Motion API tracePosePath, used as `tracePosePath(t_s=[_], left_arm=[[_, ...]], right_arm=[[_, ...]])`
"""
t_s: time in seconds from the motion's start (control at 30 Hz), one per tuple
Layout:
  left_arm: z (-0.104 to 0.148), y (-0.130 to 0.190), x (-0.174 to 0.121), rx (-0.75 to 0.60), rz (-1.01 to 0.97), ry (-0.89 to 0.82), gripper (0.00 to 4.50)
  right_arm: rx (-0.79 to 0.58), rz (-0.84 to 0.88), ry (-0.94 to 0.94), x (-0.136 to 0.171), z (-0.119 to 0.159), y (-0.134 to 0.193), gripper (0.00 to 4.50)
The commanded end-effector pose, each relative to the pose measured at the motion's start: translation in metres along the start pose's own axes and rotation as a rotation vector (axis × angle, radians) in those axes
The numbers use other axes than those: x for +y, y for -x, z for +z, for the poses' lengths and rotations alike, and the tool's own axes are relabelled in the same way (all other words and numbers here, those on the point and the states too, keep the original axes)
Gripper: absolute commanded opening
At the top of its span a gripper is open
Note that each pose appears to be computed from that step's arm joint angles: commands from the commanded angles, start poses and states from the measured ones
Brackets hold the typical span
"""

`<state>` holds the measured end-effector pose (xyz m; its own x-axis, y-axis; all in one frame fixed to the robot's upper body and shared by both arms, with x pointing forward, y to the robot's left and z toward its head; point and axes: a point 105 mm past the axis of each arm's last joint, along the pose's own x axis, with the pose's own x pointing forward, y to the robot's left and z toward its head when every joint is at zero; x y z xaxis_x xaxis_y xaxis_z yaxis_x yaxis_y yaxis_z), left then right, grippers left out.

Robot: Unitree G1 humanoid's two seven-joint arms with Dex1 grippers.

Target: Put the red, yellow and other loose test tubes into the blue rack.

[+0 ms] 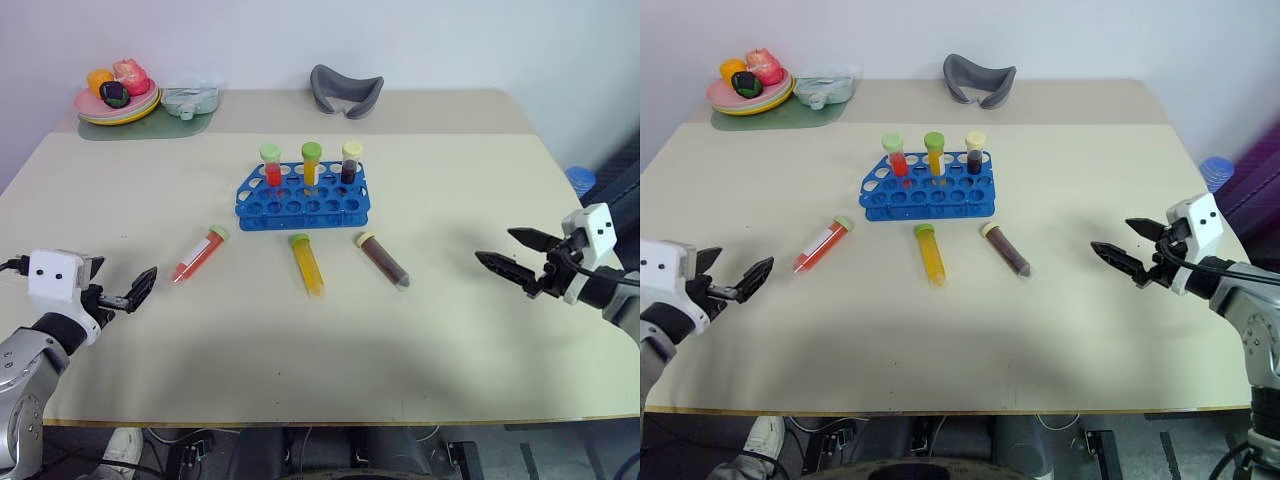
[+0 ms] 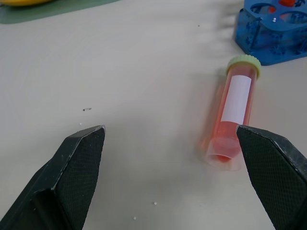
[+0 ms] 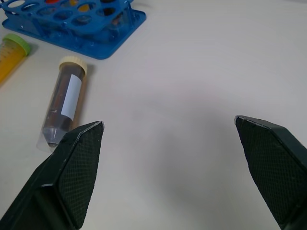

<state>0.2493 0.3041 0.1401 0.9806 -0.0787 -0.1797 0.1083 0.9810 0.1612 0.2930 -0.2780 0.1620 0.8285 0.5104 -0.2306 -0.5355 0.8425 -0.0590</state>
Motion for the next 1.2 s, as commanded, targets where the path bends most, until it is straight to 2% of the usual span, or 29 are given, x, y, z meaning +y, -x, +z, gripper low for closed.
tracePosePath(t_s=[0.03, 0.37, 0.83, 1.07, 1.2], left_arm=[[0.013, 0.002, 0.004, -0.045, 0.017, -0.033, 4.46], [0.018, 0.001, 0.004, -0.066, 0.018, -0.024, 4.46], [0.021, 0.0, -0.004, -0.085, 0.01, 0.007, 4.46], [0.029, -0.01, -0.021, -0.115, -0.052, 0.01, 4.46], [0.04, -0.016, -0.043, -0.141, -0.152, -0.024, 4.46]], right_arm=[[-0.048, -0.001, 0.038, -0.003, 0.013, -0.002, 4.5], [-0.066, -0.011, 0.047, -0.005, 0.017, -0.004, 4.5], [-0.007, -0.03, 0.058, -0.01, 0.014, -0.004, 4.5], [-0.057, -0.024, 0.044, -0.005, 0.03, -0.004, 4.5], [-0.025, -0.018, 0.036, -0.002, 0.032, -0.007, 4.5]])
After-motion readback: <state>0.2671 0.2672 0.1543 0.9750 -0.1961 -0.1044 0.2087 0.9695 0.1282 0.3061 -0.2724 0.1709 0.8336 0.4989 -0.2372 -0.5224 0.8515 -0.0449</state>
